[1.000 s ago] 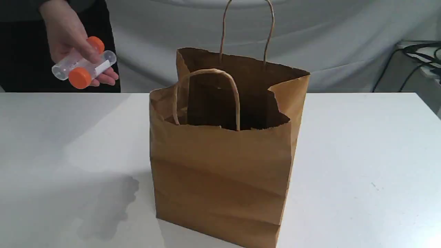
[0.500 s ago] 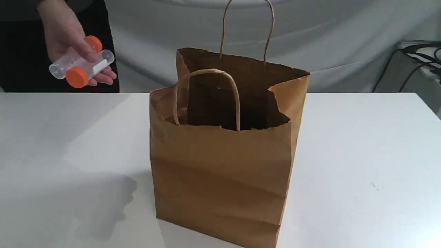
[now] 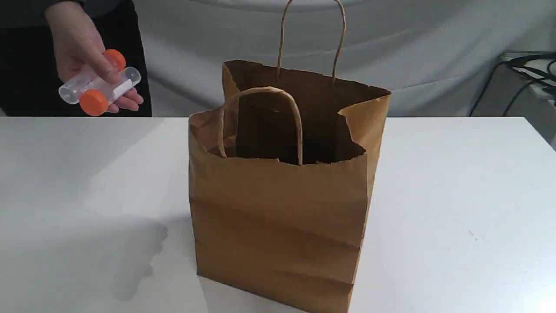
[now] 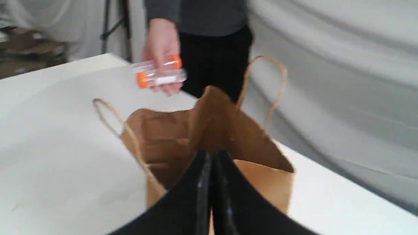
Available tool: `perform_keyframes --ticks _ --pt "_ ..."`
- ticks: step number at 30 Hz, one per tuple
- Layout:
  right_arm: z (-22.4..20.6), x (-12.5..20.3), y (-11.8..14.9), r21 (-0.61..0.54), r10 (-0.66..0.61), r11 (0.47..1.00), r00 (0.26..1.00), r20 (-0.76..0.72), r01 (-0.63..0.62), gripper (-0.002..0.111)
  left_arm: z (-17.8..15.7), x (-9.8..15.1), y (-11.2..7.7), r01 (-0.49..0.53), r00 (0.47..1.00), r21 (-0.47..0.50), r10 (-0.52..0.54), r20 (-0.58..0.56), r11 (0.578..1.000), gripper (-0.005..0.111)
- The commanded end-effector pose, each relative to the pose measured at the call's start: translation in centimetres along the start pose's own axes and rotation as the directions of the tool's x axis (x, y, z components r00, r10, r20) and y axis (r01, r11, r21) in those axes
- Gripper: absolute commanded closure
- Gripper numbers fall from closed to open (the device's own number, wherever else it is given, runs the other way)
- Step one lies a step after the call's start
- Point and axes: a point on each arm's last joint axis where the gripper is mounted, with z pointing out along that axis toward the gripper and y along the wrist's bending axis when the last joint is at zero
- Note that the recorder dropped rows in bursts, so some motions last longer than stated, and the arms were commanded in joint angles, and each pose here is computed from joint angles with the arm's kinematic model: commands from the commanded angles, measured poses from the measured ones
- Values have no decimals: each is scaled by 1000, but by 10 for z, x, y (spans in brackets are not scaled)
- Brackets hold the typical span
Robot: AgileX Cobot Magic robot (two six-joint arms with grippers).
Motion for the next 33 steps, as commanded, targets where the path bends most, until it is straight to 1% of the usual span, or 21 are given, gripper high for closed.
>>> perform_keyframes --ticks 1,4,6,8,10,13,16,18,19,20,21,24,26,28,33 --pt "10 -17 -12 -115 16 993 1000 -1 -16 108 0 1 0 16 1000 0 -16 1 1000 107" --pt "16 -24 -24 -126 35 992 999 6 -34 108 0 1 0 16 1000 0 -16 1 1000 107" --pt "23 -25 -26 -155 44 987 999 -6 -44 108 0 1 0 16 1000 0 -16 1 1000 107" --pt "33 -23 -23 -204 48 978 998 -28 -53 108 0 1 0 16 1000 0 -16 1 1000 107" --pt "47 -19 -16 -275 26 960 997 -79 -47 108 0 1 0 16 1000 0 -16 1 1000 107" --pt "68 -13 -9 -303 -9 952 990 -142 -35 108 0 1 0 16 1000 0 -16 1 1000 107" --pt "86 -9 0 -297 -97 954 981 -171 42 107 0 1 0 16 1000 0 -16 1 1000 107" --pt "93 -8 4 -284 -148 954 972 -182 92 102 0 1 0 16 1000 0 -16 1 1000 107" --pt "96 -8 6 -268 -154 958 971 -185 101 97 0 1 0 16 1000 0 -16 1 1000 107" --pt "99 -8 6 -248 -149 964 971 -186 100 90 0 1 0 16 1000 0 -16 1 1000 107" --pt "101 -9 7 -241 -154 965 971 -184 107 86 0 1 0 16 1000 0 -16 1 1000 107" --pt "111 -9 10 -227 -135 970 975 -175 93 65 0 1 0 16 1000 0 -16 1 1000 107" --pt "119 -7 12 -227 -135 969 975 -178 93 56 0 1 0 16 1000 0 -16 1 1000 107" --pt "131 -4 15 -238 -135 967 973 -186 88 52 0 1 0 16 1000 0 -16 1 1000 107" --pt "157 7 21 -269 -149 959 963 -223 86 51 0 1 0 16 1000 0 -16 1 1000 107"
